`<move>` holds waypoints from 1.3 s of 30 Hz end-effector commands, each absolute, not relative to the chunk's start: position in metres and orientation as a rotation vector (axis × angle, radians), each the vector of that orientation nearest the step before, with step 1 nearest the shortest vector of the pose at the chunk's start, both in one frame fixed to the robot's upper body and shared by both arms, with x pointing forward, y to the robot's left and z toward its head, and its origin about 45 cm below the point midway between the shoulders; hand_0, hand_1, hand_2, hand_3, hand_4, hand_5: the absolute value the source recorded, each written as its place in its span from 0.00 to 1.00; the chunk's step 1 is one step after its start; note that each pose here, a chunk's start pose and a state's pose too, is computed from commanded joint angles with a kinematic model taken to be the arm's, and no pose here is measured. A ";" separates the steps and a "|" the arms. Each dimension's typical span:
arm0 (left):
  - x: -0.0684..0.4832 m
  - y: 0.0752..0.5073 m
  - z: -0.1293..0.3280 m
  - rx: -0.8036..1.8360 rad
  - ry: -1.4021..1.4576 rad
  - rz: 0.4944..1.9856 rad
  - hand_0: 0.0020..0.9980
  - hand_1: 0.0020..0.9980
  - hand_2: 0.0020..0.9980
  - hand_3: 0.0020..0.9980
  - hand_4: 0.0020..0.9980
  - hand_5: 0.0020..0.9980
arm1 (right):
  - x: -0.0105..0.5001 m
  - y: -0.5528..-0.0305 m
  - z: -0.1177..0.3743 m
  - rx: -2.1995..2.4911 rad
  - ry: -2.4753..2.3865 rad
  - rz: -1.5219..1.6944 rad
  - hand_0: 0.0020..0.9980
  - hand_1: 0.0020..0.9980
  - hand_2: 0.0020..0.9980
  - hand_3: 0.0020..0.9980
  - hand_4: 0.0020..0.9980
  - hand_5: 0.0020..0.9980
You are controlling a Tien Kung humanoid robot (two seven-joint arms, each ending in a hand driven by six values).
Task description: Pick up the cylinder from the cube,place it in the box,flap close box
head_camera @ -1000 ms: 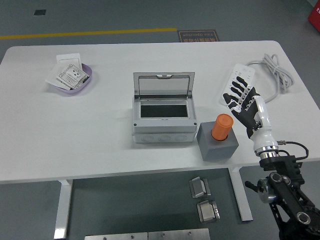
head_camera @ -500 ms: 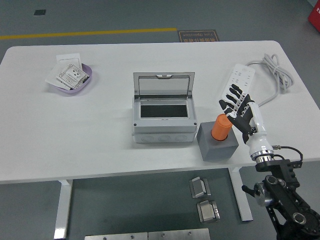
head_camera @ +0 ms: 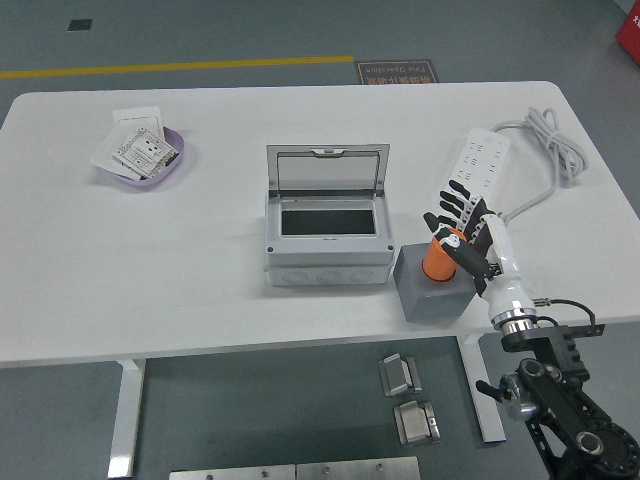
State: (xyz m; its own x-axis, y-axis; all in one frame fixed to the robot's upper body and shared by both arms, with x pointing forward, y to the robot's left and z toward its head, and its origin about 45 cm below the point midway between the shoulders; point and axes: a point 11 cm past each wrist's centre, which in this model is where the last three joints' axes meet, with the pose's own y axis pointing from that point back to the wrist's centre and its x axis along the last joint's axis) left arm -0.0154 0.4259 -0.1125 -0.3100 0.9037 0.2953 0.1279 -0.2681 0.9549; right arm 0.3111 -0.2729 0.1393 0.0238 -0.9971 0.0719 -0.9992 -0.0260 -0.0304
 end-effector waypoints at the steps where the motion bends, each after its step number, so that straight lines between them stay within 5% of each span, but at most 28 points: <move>1: -0.014 0.426 -0.112 1.314 1.365 1.639 0.64 0.62 0.57 0.60 0.66 0.27 | 0.311 -0.273 0.139 2.226 -2.168 0.116 0.75 0.78 0.77 0.80 0.94 0.34; 2: -0.013 0.426 -0.112 1.314 1.363 1.637 0.64 0.62 0.57 0.60 0.66 0.27 | 0.311 -0.272 0.139 2.224 -2.162 0.120 0.74 0.77 0.74 0.78 0.82 0.15; 7: -0.011 0.429 -0.111 1.322 1.351 1.635 0.64 0.62 0.57 0.60 0.66 0.27 | 0.310 -0.273 0.136 2.214 -2.136 0.133 0.74 0.77 0.74 0.78 0.82 0.15; 8: -0.011 0.430 -0.111 1.323 1.349 1.635 0.64 0.62 0.57 0.60 0.66 0.27 | 0.310 -0.273 0.136 2.211 -2.133 0.135 0.73 0.76 0.73 0.77 0.76 0.06; 14: -0.014 0.431 -0.111 1.330 1.352 1.634 0.64 0.62 0.57 0.60 0.66 0.27 | 0.307 -0.273 0.133 2.200 -2.120 0.134 0.73 0.76 0.73 0.78 0.72 0.00; 37: -0.019 0.427 -0.112 1.339 1.371 1.624 0.64 0.62 0.57 0.60 0.66 0.27 | 0.305 -0.266 0.126 2.216 -2.094 0.105 0.73 0.76 0.71 0.78 0.67 0.00; 39: -0.019 0.427 -0.112 1.340 1.373 1.624 0.64 0.62 0.57 0.60 0.66 0.26 | 0.305 -0.266 0.126 2.215 -2.094 0.104 0.72 0.73 0.67 0.69 0.60 0.00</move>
